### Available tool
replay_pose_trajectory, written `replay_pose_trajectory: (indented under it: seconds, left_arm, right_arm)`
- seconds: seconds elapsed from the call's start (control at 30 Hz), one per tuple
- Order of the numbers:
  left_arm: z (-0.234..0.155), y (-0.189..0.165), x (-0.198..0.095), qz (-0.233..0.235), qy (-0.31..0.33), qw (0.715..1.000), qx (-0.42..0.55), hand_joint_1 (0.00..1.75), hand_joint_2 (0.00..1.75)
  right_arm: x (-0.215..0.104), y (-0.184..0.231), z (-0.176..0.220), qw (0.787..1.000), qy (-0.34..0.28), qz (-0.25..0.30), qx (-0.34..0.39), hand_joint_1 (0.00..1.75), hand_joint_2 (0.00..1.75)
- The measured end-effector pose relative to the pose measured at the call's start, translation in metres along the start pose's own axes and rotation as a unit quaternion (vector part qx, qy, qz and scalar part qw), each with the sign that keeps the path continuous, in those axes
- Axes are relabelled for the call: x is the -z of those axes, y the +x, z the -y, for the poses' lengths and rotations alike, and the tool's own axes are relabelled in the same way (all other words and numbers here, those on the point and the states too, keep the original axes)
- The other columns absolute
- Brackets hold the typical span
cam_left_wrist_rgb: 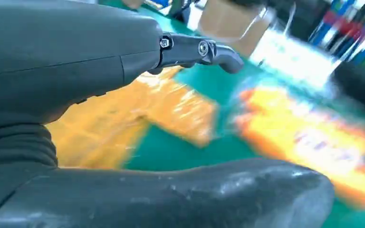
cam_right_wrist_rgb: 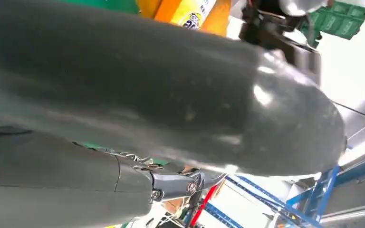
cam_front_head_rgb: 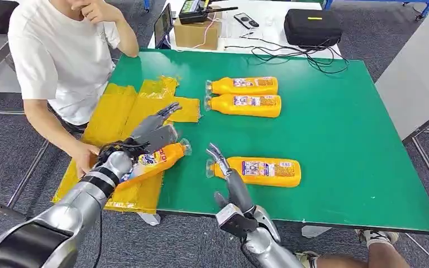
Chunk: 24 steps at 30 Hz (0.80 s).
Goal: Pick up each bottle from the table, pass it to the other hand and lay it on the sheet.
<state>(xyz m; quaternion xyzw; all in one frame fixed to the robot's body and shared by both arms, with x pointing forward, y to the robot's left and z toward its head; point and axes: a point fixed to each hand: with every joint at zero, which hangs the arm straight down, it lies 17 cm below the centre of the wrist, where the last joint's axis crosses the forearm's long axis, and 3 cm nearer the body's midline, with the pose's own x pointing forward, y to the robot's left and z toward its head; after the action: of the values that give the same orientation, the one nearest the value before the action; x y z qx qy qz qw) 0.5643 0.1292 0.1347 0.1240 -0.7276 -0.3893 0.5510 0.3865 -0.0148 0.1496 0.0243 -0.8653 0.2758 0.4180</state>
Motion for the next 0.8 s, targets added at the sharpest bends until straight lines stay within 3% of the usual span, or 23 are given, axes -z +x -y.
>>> replay_pose_trajectory:
  seconds: [0.17, 0.2, 0.53, 0.57, 0.7, 0.8]
  left_arm:
    - [-0.022, 0.013, 0.006, -0.003, 0.050, 0.998, -0.037, 0.00, 0.00]
    - [-0.025, 0.013, 0.006, -0.003, 0.055, 0.998, -0.041, 0.00, 1.75]
    - [-0.048, 0.020, 0.001, 0.005, 0.119, 0.989, -0.091, 0.00, 1.75]
    - [-0.049, 0.020, 0.001, 0.006, 0.120, 0.989, -0.091, 0.00, 1.75]
    - [-0.053, 0.021, 0.000, 0.008, 0.130, 0.986, -0.106, 0.00, 1.75]
    - [-0.053, 0.032, -0.009, 0.029, 0.148, 0.962, -0.228, 0.00, 1.75]
  right_arm:
    - [-0.003, -0.003, 0.002, 1.000, -0.002, -0.004, -0.006, 0.00, 0.00]
    - [-0.004, -0.003, 0.002, 1.000, -0.002, -0.004, -0.007, 0.00, 0.00]
    - [-0.011, -0.011, 0.011, 0.998, -0.006, -0.006, -0.054, 0.00, 0.00]
    - [-0.012, -0.012, 0.012, 0.998, -0.006, -0.007, -0.056, 0.00, 1.75]
    - [-0.012, -0.013, 0.014, 0.997, -0.007, -0.005, -0.072, 0.00, 1.75]
    - [-0.017, -0.024, 0.026, 0.988, -0.001, -0.009, -0.155, 0.00, 1.75]
